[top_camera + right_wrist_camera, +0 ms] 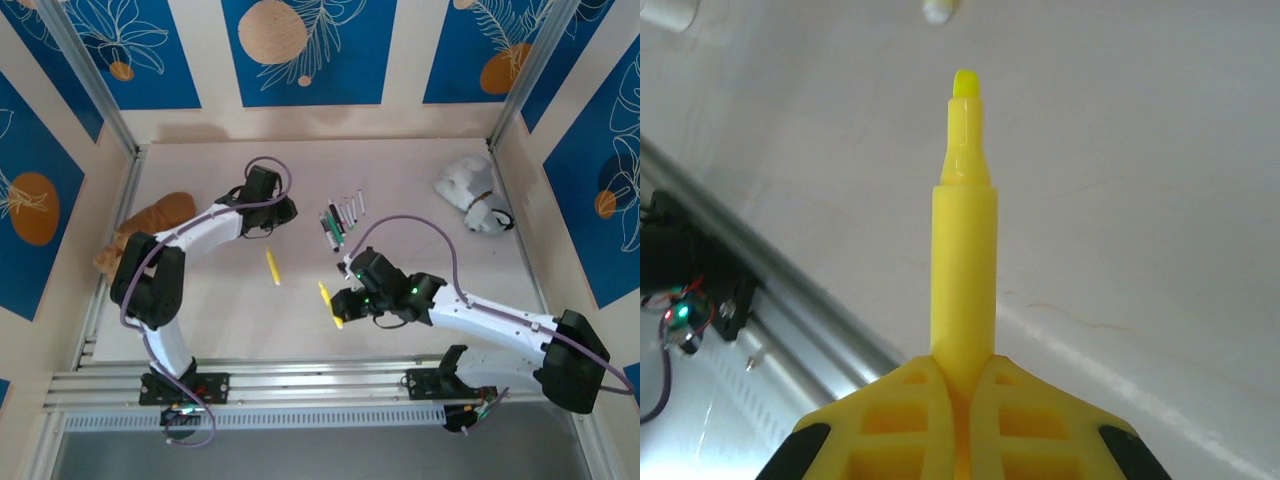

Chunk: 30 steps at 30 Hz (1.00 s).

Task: Open the pen caps

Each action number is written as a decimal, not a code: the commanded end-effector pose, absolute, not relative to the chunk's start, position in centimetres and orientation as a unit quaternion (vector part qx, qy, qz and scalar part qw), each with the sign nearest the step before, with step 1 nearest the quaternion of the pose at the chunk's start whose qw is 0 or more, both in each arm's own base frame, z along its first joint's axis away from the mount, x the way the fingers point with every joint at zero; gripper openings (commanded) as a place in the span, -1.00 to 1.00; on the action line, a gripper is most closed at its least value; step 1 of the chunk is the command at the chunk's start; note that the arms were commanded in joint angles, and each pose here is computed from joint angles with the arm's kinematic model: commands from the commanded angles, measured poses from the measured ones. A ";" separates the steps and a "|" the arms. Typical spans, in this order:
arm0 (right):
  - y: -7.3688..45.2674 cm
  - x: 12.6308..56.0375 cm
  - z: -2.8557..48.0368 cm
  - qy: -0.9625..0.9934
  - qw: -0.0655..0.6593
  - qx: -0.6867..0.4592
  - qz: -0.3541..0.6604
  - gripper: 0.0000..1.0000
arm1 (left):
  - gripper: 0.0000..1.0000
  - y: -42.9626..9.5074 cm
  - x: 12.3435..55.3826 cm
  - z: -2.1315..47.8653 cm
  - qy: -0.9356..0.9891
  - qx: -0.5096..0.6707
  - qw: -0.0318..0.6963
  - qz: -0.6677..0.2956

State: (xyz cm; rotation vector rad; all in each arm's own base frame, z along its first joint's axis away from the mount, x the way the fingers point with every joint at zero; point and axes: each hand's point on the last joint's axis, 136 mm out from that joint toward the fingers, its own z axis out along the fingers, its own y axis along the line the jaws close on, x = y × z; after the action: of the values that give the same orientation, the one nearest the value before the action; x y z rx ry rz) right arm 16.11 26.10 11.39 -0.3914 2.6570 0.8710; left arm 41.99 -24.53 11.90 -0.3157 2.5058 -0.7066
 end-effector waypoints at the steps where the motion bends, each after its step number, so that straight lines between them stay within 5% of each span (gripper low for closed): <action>1: 25.4 20.3 11.5 0.933 0.202 -0.124 0.270 -1.00 | -1.00 -25.2 42.3 11.5 0.931 -0.096 0.250 -0.247; 11: 27.6 32.3 7.9 0.940 0.227 -0.143 0.212 -1.00 | -1.00 -22.9 40.7 9.1 0.948 -0.088 0.211 -0.223; 30: 28.9 39.8 3.0 0.969 0.175 -0.141 0.103 -1.00 | -1.00 -22.2 42.1 7.4 0.956 -0.091 0.181 -0.214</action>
State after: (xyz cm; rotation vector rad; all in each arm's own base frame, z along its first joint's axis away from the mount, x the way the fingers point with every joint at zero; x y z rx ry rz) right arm 39.42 29.88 2.77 -0.3893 2.7284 0.3735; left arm 41.62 -22.23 7.67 -0.2780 2.6713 -0.5975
